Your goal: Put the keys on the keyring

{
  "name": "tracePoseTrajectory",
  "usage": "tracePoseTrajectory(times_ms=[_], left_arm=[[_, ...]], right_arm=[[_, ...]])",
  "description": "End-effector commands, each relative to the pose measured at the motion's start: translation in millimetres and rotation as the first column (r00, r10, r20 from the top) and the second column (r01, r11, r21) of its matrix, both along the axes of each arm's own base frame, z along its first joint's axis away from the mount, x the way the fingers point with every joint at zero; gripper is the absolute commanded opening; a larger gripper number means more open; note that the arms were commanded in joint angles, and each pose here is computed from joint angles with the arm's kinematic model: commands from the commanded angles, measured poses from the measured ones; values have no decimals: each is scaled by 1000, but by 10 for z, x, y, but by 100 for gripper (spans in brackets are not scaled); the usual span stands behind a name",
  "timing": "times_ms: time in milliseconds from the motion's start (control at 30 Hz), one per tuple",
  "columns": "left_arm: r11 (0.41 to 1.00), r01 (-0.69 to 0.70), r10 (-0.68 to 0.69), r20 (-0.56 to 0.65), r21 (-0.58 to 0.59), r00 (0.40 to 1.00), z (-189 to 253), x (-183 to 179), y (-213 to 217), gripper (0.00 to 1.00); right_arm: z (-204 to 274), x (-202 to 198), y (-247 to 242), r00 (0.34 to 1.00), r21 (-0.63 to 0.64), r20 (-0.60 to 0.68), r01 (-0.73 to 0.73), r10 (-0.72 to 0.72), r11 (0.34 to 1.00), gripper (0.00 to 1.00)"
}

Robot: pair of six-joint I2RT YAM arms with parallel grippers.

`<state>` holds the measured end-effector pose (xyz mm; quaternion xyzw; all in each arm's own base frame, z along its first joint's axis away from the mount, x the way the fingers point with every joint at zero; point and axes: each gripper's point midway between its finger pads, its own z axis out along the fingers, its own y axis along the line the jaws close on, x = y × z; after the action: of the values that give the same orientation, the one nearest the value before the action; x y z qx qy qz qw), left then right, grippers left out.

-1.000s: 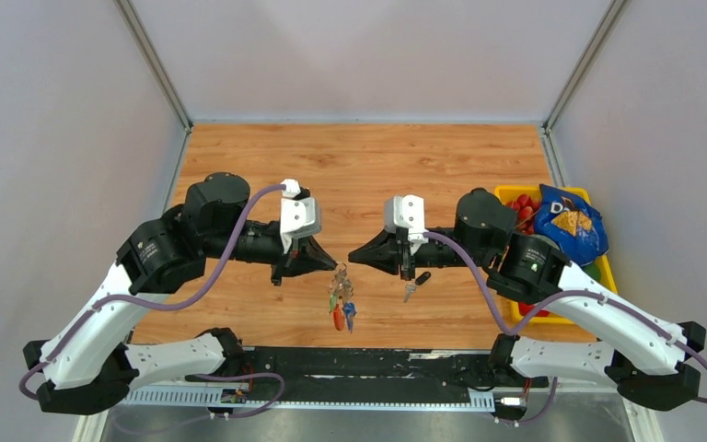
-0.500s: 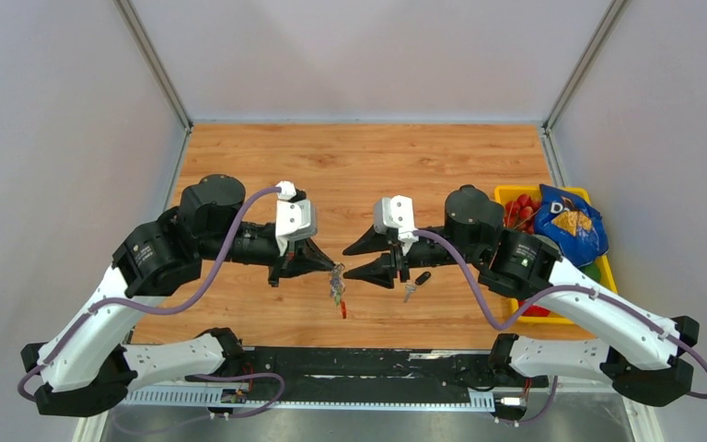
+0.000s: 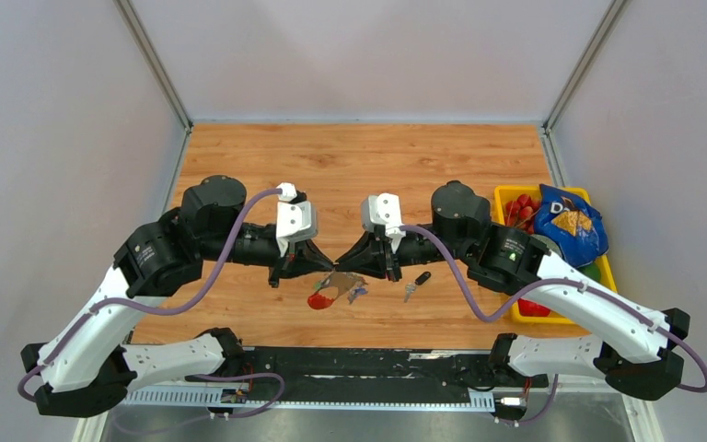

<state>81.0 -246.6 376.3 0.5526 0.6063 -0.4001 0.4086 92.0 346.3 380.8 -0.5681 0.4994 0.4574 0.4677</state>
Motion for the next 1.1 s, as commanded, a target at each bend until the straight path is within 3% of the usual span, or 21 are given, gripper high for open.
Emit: tracePoseTrajectory(times_ms=[0, 300, 367, 467, 667, 867, 1067], left_arm=[[998, 29, -25, 61, -61, 998, 166, -35, -5, 0], [996, 30, -23, 76, -87, 997, 242, -37, -10, 1], [994, 30, -21, 82, -103, 996, 275, -41, -11, 10], [990, 32, -19, 101, -136, 995, 339, -59, 5, 33], [968, 16, 23, 152, -251, 988, 551, -81, 63, 53], [928, -3, 76, 183, -372, 980, 755, -50, 68, 58], [909, 18, 59, 173, -416, 983, 805, -66, 6, 58]], right_arm=[[163, -48, 9, 1000, 34, 10, -29, 28, 999, 1], [234, 5, -14, 1000, 64, 10, 17, -18, 998, 0], [352, 21, -41, 999, 109, 9, 46, -47, 993, 0], [541, 49, -121, 995, 183, 13, 94, -98, 979, 0], [842, 48, -304, 987, 316, 2, 150, -159, 937, 0], [1065, -111, -454, 993, 457, 20, 97, -119, 884, 0], [1228, -234, -597, 993, 583, 64, 42, -97, 811, 0]])
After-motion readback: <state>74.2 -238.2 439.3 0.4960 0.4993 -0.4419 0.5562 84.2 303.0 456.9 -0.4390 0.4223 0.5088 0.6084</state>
